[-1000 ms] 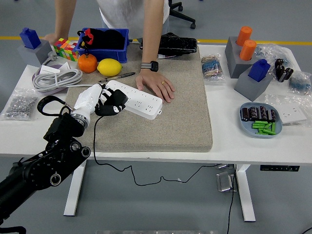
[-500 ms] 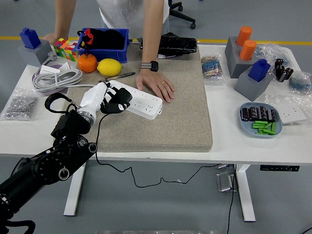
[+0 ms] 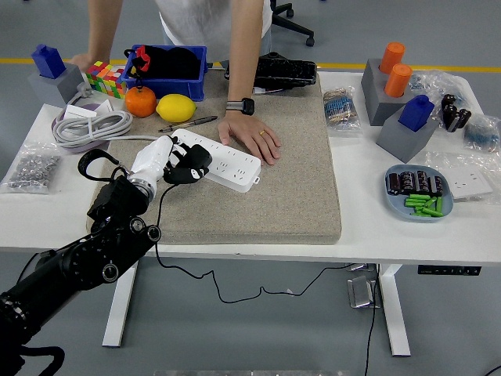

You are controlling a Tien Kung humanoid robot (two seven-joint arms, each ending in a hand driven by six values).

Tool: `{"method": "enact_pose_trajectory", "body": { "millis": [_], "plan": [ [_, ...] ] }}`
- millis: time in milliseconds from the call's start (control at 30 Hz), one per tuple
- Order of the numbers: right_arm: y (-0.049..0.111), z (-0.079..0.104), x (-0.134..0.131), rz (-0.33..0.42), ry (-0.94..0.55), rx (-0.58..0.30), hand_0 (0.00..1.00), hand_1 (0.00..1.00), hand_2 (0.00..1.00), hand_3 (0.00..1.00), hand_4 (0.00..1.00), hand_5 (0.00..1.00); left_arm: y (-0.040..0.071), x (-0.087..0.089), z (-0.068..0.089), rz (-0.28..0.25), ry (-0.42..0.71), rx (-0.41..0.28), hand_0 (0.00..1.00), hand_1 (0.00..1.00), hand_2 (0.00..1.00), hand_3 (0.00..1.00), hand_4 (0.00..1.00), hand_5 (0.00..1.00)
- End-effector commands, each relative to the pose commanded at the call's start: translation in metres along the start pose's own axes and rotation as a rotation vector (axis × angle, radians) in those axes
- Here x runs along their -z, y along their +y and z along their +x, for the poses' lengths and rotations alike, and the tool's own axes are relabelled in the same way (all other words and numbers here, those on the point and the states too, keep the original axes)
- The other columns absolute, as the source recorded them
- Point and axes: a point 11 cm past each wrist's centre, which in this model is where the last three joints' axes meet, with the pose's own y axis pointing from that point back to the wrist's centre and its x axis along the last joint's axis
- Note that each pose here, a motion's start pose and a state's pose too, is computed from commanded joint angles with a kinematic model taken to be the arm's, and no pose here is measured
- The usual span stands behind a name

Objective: Press the white button,pick up the black plug,place it near the board,insert it into the board

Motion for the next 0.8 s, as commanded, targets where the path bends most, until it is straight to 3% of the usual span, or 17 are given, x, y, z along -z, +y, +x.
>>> {"method": "enact_pose_trajectory", "body": {
  "millis": [800],
  "plan": [
    [-0.0002,0.0002,0.0024,0.005,-0.005,0.000,0.670,0.607,0.569,0.579,0.632,0.347,-0.0086,-0.0009,-0.0013,0.023,-0.012,0.002,0.235,0.225,0.245,0.519,0.373,0.002]
  ]
}}
